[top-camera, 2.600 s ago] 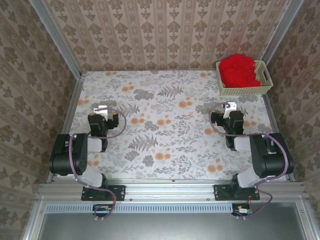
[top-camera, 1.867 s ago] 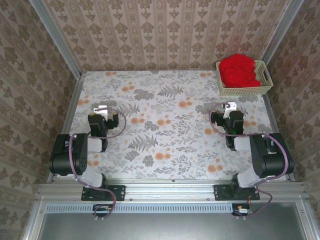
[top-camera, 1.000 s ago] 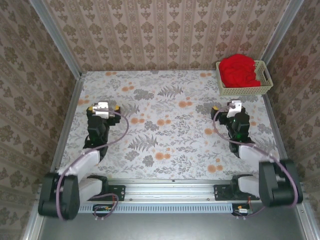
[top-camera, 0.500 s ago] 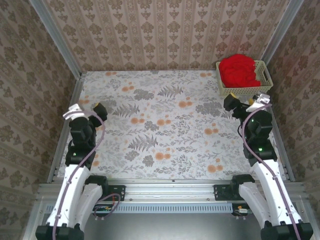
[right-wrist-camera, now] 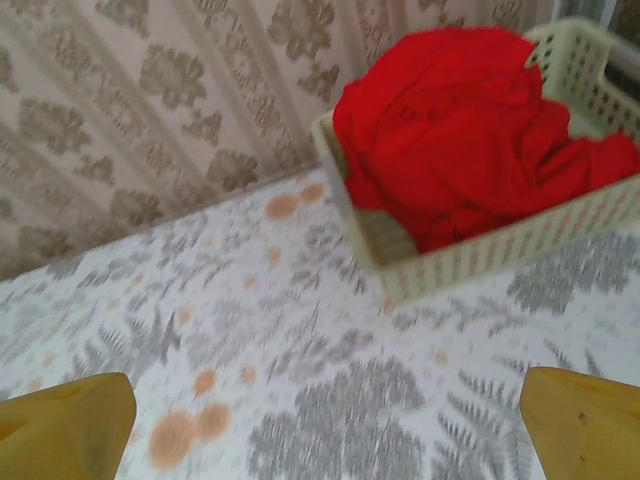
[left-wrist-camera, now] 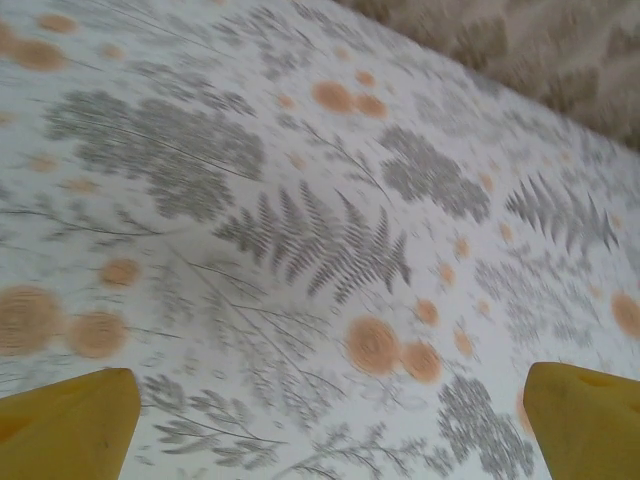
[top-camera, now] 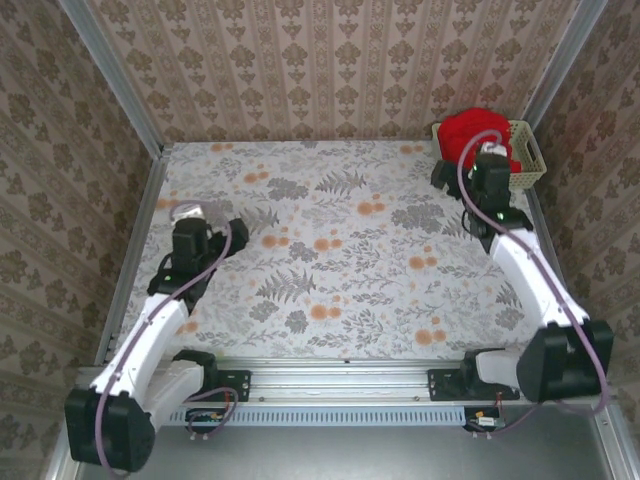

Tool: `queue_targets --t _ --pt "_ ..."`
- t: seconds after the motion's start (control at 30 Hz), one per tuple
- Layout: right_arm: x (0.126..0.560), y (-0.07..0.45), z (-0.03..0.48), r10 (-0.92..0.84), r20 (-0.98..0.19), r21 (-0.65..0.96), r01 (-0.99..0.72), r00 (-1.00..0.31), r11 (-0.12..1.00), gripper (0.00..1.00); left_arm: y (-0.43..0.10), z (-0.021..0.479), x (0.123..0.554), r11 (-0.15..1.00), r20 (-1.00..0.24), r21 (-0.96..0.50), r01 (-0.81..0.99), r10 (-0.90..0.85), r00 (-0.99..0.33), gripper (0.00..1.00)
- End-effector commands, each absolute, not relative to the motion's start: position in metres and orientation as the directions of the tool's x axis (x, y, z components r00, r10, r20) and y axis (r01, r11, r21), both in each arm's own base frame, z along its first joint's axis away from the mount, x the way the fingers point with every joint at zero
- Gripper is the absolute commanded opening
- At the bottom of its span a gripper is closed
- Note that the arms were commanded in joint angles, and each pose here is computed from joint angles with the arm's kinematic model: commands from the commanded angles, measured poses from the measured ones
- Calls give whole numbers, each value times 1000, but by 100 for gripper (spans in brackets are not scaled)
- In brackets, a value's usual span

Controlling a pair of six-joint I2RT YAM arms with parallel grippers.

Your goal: Fold the inside-out t-shirt

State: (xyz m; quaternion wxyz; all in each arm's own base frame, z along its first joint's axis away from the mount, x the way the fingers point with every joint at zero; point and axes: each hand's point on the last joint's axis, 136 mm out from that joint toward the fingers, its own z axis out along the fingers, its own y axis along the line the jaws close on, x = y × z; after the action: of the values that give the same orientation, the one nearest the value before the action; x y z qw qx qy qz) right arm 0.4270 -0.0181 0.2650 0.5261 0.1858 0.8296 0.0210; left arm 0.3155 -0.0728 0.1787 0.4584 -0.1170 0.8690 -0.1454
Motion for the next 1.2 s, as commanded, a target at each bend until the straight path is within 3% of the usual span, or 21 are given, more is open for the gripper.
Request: queue_targets --t 0.0,0.43,0.73,1.17 --pt "457 -45 252 252 -867 69 396 -431 915 100 -102 198 325 949 -804 -311 49 -235 -547 100" --pt "567 -131 177 253 -757 -129 517 -603 846 100 -129 193 335 952 -820 -267 150 -142 -554 100" --pt "603 -164 121 250 -688 -199 509 -681 838 100 -136 185 342 949 -826 -267 168 -135 -547 100" --pt "632 -164 72 269 -629 -169 465 -730 869 97 -145 176 361 954 -819 -258 152 -132 -558 100"
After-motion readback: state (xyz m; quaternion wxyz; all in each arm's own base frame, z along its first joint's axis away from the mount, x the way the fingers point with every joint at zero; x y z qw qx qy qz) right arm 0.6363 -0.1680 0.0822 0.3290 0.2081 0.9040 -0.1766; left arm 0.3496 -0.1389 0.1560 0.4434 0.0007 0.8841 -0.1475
